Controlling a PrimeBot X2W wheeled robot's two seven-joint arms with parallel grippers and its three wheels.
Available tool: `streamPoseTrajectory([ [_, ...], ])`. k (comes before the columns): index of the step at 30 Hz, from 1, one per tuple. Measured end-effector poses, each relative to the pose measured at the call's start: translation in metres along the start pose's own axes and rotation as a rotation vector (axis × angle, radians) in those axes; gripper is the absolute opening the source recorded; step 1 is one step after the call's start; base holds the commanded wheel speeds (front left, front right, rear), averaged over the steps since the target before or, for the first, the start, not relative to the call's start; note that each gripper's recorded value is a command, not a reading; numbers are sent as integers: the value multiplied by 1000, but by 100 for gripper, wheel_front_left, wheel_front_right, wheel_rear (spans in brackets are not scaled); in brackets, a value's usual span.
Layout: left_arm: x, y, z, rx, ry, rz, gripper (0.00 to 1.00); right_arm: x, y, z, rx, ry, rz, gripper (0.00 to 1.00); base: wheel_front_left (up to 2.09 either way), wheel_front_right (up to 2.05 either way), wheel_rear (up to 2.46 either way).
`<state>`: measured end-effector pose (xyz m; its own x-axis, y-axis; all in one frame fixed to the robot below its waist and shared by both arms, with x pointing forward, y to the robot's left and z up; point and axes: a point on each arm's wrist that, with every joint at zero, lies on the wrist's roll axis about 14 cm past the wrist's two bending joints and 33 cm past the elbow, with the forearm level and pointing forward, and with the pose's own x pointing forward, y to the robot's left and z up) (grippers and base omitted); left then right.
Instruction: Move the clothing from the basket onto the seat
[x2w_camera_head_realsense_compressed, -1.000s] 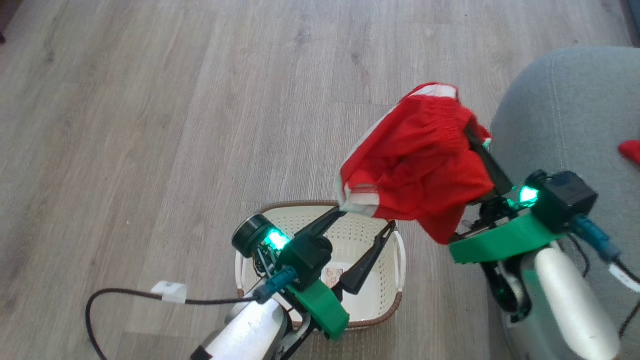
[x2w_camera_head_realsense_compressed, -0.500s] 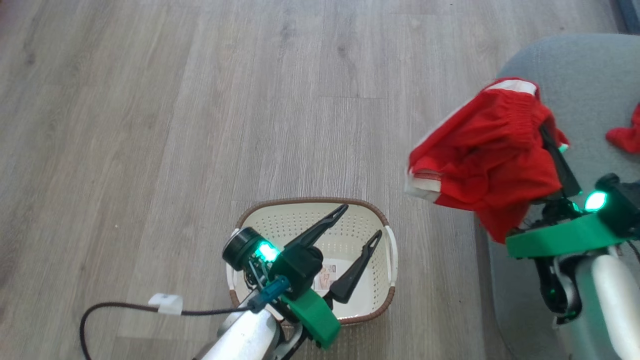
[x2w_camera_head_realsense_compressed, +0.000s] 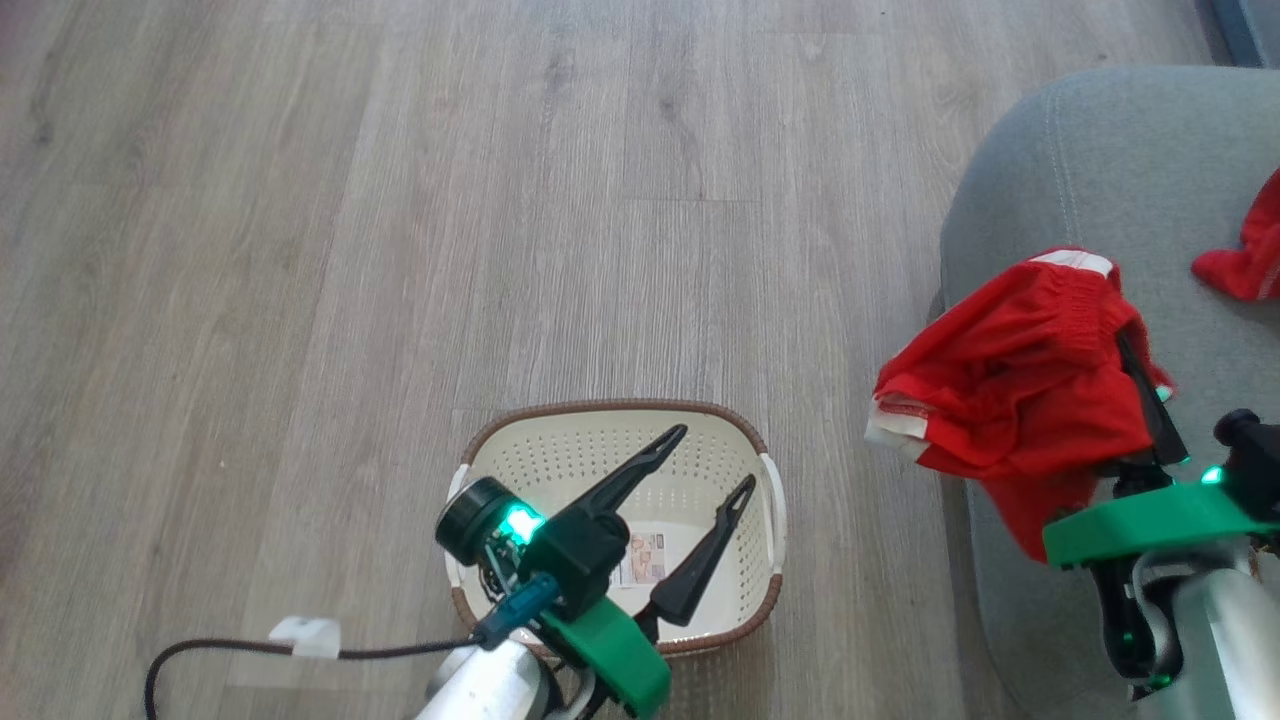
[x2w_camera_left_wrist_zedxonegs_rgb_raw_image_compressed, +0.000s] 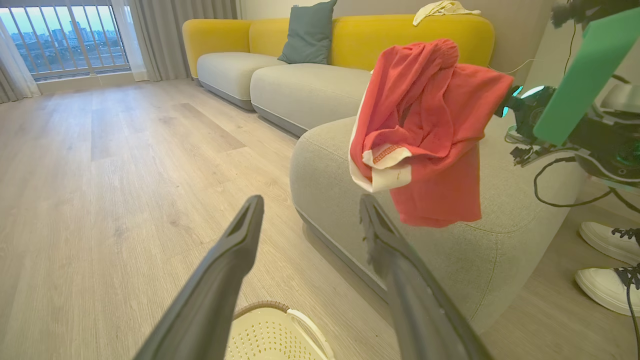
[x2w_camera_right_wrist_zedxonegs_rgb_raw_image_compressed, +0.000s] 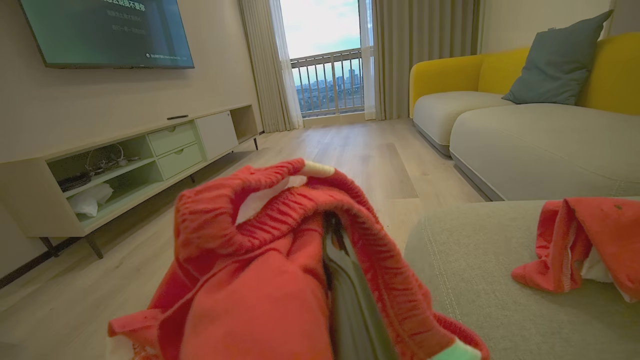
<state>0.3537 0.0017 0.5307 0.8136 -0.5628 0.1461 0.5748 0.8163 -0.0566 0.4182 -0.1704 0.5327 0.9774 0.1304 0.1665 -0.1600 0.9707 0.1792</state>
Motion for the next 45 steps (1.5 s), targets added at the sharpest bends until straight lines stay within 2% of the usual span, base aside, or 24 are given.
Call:
streamPoseTrajectory([
  [10,-5,1,-6,-24,16,11,100,-3,-12,0,-2,2,-38,0,0,0,0],
  [17,4,-10,-11,-28,24,-39,100,-16,-37,8,-18,-13,-114,0,0,0,0],
  [26,26,-48,-22,-58,39,-189,100,-52,-82,26,-59,-43,-261,0,0,0,0],
  [33,47,-89,-26,-80,33,-345,100,-98,-126,48,-108,-74,-427,0,0,0,0],
  [45,58,-155,-32,-115,27,-577,100,-166,-166,68,-149,-93,-649,0,0,0,0],
])
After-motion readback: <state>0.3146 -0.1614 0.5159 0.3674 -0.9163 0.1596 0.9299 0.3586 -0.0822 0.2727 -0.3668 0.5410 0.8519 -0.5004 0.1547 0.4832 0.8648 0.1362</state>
